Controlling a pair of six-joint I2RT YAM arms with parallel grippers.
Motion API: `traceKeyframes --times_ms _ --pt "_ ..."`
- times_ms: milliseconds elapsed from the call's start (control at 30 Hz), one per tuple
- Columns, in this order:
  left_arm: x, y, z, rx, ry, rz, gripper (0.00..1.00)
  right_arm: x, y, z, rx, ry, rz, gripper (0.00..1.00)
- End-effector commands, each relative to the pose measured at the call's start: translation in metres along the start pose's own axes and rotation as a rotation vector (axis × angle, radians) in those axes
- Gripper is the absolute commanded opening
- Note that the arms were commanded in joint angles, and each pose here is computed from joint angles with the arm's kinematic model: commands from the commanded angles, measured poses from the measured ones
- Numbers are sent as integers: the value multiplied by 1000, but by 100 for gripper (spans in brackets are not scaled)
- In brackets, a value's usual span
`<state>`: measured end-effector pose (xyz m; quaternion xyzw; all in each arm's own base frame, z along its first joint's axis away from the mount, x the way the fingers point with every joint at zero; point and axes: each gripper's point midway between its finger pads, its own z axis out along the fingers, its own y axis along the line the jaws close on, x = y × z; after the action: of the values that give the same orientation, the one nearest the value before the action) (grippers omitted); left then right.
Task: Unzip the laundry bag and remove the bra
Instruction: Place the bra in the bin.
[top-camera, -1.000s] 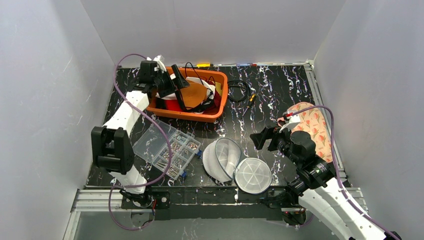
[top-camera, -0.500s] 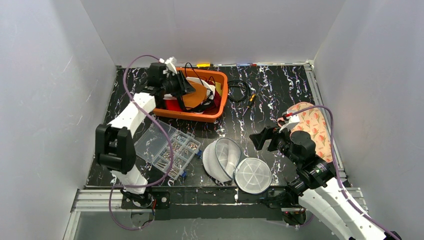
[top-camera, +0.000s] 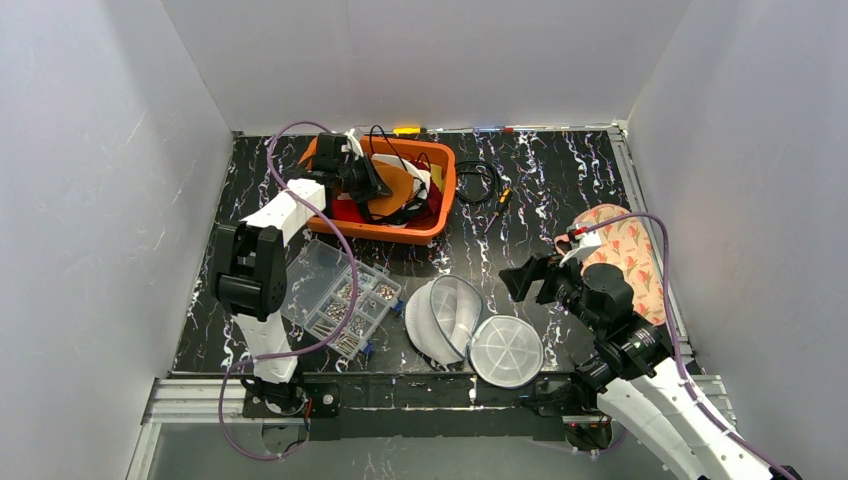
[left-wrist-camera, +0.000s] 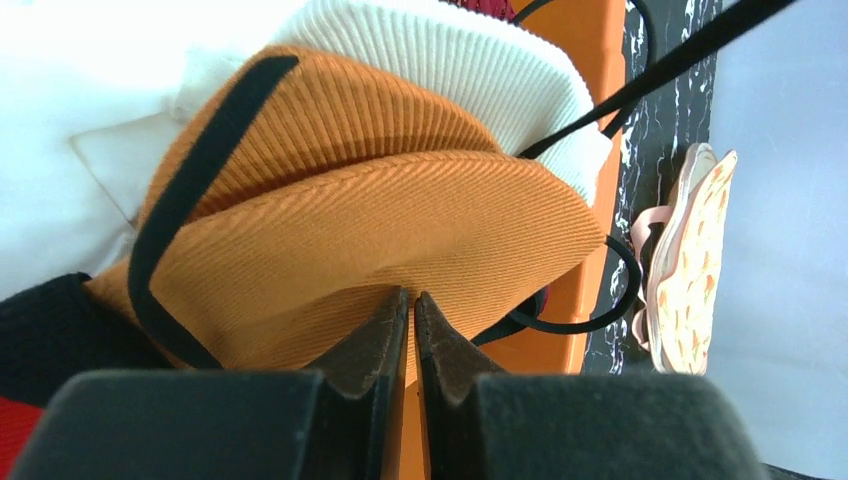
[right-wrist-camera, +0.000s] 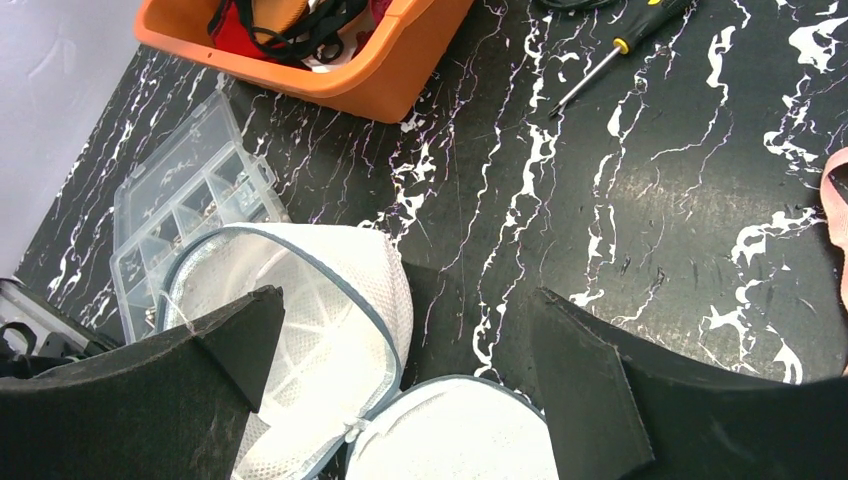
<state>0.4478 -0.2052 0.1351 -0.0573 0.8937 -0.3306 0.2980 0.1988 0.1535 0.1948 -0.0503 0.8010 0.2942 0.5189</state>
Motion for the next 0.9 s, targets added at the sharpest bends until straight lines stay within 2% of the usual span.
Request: traceKeyframes --times_ms 0,233,600,700,867 --pt "-9 2 1 -15 -16 7 6 -3 2 -2 -8 -18 16 98" --pt "-15 -12 -15 12 -52 23 9 -2 1 -3 -2 -16 13 99" --pt "-29 -40 -69 36 -160 92 32 -6 -2 -6 15 -38 30 99" --pt "-29 -38 -68 27 -156 101 34 -6 -2 -6 15 -39 39 99" --pt "-28 -29 -43 17 -93 84 35 -6 0 -8 10 -39 52 99"
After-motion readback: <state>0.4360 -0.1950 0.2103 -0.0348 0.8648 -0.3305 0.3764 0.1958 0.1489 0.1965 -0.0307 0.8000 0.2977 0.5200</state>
